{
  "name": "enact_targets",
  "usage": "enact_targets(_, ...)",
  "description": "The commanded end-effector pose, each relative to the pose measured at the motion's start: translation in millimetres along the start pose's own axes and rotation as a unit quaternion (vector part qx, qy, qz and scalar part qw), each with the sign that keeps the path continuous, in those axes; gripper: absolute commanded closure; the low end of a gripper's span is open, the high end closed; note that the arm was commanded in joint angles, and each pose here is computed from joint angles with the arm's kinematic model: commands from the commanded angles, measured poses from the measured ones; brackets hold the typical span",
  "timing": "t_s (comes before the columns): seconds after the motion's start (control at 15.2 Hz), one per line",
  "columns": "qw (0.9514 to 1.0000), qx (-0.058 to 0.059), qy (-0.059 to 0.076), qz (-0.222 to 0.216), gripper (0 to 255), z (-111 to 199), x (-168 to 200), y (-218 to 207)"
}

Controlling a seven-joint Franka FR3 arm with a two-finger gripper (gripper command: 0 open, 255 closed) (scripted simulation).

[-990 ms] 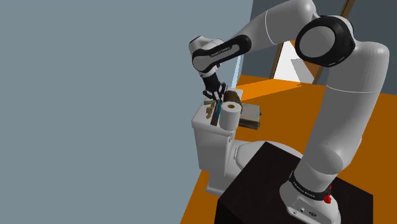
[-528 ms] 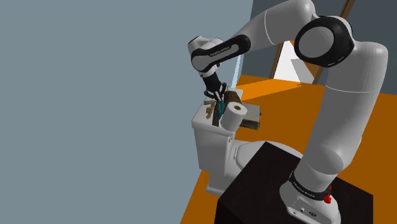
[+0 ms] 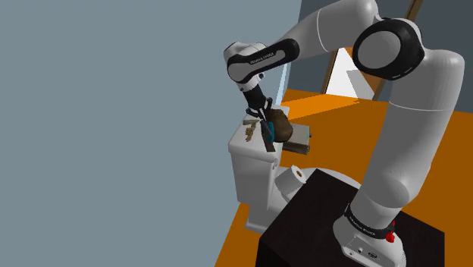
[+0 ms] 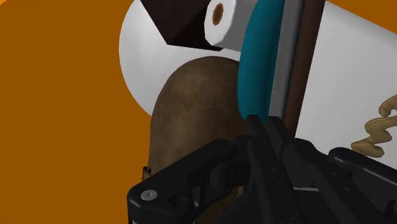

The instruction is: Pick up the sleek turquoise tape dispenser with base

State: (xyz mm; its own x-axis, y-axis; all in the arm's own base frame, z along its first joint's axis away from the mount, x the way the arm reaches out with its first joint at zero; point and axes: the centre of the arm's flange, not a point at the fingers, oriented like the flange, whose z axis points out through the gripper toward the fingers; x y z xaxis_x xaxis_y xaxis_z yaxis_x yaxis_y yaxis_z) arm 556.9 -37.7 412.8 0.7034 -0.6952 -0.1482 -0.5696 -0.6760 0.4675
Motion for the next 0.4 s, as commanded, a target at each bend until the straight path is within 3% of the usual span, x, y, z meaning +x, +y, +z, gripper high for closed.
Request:
enact_targets(0.0, 0.9997, 0.020, 0.015, 0.004, 255, -30.0, 12.5, -3.2)
enact_targets(0.33, 0.9997, 0.020, 0.015, 0.004, 255, -44.5, 10.1, 4.6)
